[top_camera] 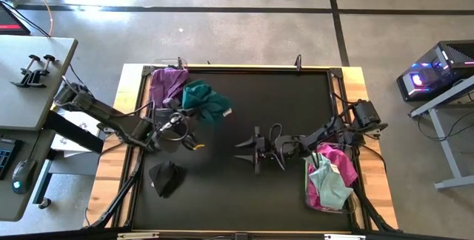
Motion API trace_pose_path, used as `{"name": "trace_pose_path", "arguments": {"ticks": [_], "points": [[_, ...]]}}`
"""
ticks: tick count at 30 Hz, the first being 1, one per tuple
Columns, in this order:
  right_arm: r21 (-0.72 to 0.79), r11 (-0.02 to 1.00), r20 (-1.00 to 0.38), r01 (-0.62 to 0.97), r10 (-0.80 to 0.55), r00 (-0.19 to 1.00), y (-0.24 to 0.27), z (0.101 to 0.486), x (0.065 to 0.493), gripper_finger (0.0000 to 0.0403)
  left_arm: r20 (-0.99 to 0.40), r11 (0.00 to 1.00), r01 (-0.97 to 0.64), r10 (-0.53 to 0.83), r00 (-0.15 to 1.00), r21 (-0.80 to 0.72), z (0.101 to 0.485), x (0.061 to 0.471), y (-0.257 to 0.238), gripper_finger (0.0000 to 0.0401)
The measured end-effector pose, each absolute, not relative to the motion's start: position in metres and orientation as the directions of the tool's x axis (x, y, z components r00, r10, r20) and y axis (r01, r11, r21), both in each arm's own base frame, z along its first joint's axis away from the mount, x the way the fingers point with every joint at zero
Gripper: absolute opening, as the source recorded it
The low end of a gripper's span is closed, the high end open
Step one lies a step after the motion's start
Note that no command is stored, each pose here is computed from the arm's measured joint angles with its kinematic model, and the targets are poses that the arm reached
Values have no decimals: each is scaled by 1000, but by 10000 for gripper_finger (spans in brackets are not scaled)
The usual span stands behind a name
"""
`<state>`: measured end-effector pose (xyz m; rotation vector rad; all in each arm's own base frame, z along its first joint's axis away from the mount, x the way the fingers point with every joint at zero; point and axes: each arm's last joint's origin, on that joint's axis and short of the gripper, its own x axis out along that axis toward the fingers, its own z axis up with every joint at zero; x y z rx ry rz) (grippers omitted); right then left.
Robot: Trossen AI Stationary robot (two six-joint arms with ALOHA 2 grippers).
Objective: Sort towels by color in basket
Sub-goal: Put the dark green towel into the transparent bin
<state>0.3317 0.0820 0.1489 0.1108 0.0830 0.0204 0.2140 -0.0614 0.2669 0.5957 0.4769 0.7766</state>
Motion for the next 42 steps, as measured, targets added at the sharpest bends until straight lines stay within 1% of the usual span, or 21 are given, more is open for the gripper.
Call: {"name": "trace_pose_path", "arguments": {"ticks": [3,7,9,10,13,15,17,19,21,24,26,32,34,36,40,42], "points": [[109,994,-87,-15,25,996,82,148,332,175,-156,540,-556,791,591,632,268,211,-59,5],[107,994,-97,-7,17,995,80,147,332,175,-64,413,-732,889,454,542,276,202,-49,5],[107,994,-103,-5,16,995,79,147,332,175,-57,388,-791,909,412,473,280,198,-39,5],[108,994,-103,-5,16,995,79,147,332,175,-75,402,-800,907,414,445,283,195,-32,5],[129,992,-100,-5,18,995,80,147,332,175,-178,499,-793,866,467,349,290,187,-7,5],[127,992,-102,-5,18,995,80,147,332,175,-239,505,-807,861,449,306,290,179,11,5],[124,992,-103,-5,18,995,80,147,332,175,-292,438,-843,888,354,311,286,167,29,5],[123,992,-102,0,13,995,78,147,332,175,-337,334,-887,915,224,319,279,155,47,5],[125,992,-102,8,5,995,76,147,333,175,-406,269,-915,904,132,302,273,146,63,5],[131,991,-102,16,-2,995,73,147,334,175,-549,267,-929,831,88,256,262,141,84,5],[131,991,-102,17,-4,995,73,147,334,175,-612,266,-927,789,51,265,254,140,97,5],[131,991,-103,16,-2,995,73,147,334,175,-683,188,-906,718,-137,380,229,140,134,9],[128,992,-111,17,-3,994,73,146,333,175,-706,193,-897,689,-165,397,219,143,143,20],[127,992,-118,18,-3,993,73,145,333,175,-730,224,-883,661,-174,414,209,147,151,35],[127,992,-118,17,-2,993,73,145,333,175,-782,304,-869,608,-139,391,193,155,164,83],[127,992,-118,17,-2,993,73,145,333,175,-805,329,-872,582,-116,363,188,156,169,111]]}}
